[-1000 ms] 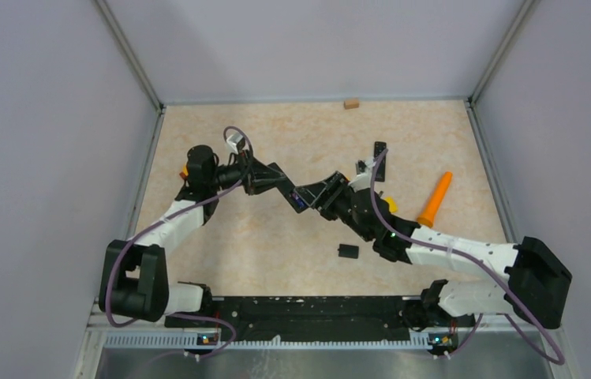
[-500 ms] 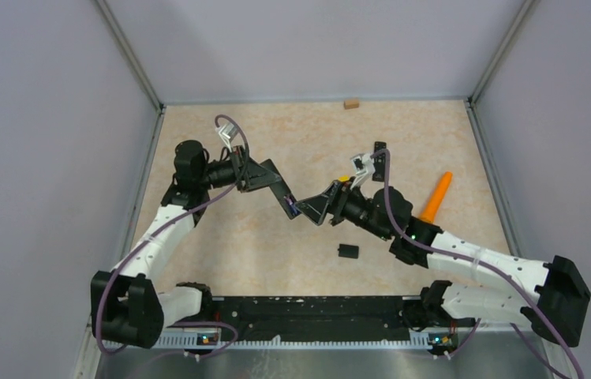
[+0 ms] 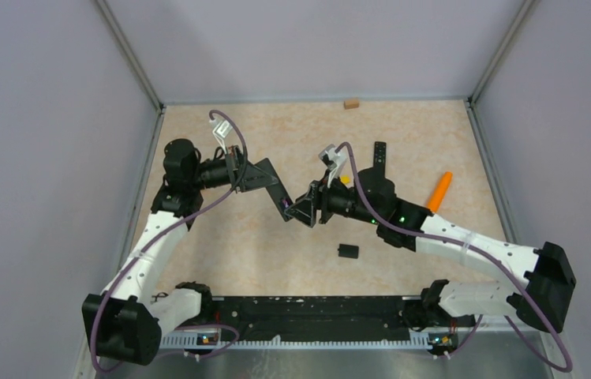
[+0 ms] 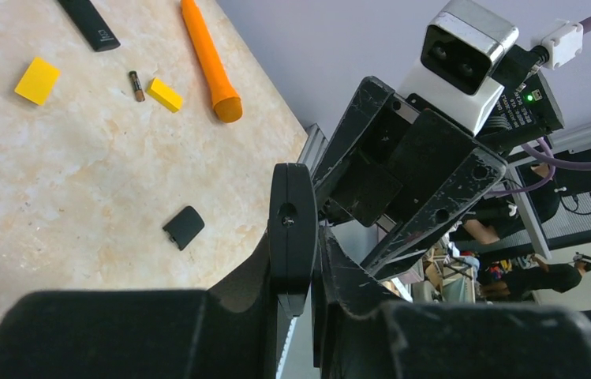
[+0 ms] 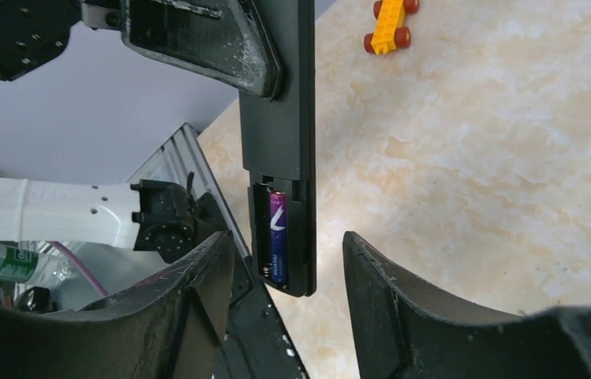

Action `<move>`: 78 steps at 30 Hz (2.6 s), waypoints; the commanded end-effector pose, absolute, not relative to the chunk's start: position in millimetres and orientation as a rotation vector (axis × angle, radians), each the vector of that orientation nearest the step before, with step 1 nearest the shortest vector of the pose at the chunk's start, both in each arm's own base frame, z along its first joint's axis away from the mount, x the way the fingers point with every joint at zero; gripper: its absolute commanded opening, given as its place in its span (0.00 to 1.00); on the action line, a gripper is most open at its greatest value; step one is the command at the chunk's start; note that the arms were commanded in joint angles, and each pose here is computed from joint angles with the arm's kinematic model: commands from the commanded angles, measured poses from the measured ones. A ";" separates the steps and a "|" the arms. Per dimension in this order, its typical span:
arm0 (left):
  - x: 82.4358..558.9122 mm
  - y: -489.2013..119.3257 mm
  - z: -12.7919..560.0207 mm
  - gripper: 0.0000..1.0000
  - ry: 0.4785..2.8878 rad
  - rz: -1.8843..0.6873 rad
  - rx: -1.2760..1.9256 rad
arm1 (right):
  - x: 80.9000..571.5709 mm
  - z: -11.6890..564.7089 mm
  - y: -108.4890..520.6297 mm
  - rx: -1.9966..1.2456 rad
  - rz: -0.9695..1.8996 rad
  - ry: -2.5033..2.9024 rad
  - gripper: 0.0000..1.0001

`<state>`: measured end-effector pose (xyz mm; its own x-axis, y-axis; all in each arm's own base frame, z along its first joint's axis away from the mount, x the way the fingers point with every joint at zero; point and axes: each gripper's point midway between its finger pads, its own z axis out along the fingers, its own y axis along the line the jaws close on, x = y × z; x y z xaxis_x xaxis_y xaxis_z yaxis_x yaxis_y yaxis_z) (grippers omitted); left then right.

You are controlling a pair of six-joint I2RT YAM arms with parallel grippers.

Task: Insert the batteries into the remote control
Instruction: Load the battery into the remote control, then move the battery to the center of the board.

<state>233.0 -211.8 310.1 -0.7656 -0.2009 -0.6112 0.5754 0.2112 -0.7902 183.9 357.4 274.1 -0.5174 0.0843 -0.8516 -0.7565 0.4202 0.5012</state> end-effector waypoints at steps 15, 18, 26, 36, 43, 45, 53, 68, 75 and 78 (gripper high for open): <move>225.6 -210.6 326.0 0.00 1.820 -1.598 0.423 | 208.9 280.8 362.9 -0.584 1.084 1.805 0.47; 227.3 -210.6 323.8 0.00 1.837 -1.602 0.407 | 212.6 278.4 362.3 -0.578 1.057 1.818 0.48; 229.5 -211.3 319.3 0.00 1.882 -1.620 0.388 | 216.8 269.1 360.3 -0.588 0.993 1.854 0.38; 229.6 -212.0 313.1 0.00 1.910 -1.641 0.382 | 211.1 273.3 358.0 -0.607 1.015 1.829 0.08; 233.4 -211.3 307.8 0.00 1.935 -1.624 0.353 | 206.7 285.4 355.5 -0.548 1.077 1.807 0.41; 235.1 -210.9 305.5 0.00 1.943 -1.611 0.344 | 205.2 292.1 351.7 -0.522 1.098 1.793 0.51; 247.0 -206.9 292.2 0.00 1.980 -1.520 0.281 | 232.1 284.3 304.0 -0.261 0.964 1.901 0.60; 241.3 -197.6 310.2 0.00 1.850 -1.370 0.320 | 313.2 112.4 118.9 0.405 0.129 2.348 0.40; 241.3 -197.5 307.6 0.00 1.860 -1.372 0.314 | 333.5 74.8 116.1 0.369 -0.031 2.435 0.33; 241.1 -197.3 306.9 0.00 1.862 -1.371 0.311 | 339.3 63.9 112.9 0.364 -0.097 2.455 0.31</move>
<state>238.9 -197.4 298.8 -0.7069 -0.2451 -0.6634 0.5577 0.3836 -0.7360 314.4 116.8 53.8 -0.7870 0.2510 -0.5635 0.2631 0.9628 0.0614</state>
